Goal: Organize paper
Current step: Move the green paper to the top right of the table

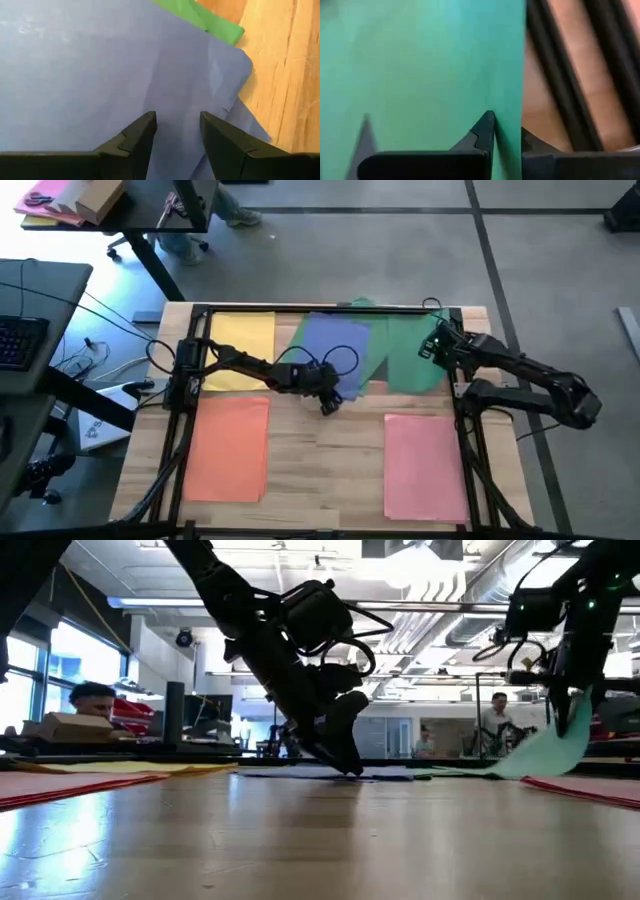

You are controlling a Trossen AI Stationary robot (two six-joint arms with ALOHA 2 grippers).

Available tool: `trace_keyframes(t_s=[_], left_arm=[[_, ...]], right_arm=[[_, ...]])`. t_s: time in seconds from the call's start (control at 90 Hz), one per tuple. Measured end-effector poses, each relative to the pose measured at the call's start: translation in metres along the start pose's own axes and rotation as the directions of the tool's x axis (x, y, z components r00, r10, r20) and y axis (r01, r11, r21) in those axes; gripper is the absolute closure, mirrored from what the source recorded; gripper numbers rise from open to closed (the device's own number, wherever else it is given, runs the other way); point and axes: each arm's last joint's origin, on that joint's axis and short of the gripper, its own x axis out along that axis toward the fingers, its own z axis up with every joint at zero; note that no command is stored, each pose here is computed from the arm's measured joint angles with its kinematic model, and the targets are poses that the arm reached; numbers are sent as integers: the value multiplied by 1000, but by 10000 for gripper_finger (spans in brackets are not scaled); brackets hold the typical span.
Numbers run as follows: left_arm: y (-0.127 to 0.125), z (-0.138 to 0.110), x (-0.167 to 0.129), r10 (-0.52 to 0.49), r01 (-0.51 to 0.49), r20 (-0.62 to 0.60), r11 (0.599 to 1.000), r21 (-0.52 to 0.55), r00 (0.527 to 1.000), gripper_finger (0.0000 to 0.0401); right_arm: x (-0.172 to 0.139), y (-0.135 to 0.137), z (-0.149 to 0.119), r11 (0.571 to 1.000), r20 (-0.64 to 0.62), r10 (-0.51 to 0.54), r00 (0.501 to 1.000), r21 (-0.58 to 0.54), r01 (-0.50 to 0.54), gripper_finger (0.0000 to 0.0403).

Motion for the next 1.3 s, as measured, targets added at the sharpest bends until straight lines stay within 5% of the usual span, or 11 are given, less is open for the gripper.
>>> trace_keyframes(t_s=[0.2, 0.456, 0.911, 1.3], left_arm=[[0, 0, 0, 1, -1, -2, 1000, 0, 1000, 256], [0, 0, 0, -4, 4, -4, 1000, 1, 1000, 256], [0, -1, 0, -6, 6, -10, 1000, 3, 1000, 256], [-1, -1, 0, -32, 32, -18, 999, 3, 999, 256]], right_arm=[[16, -6, -7, 999, -11, -30, 999, -30, 30, 403], [18, -2, -5, 967, 7, 12, 1000, -253, -9, 403], [31, 8, -4, 947, -2, -3, 1000, -321, 2, 399], [27, 3, -4, 937, 35, -50, 998, -345, 59, 286]])
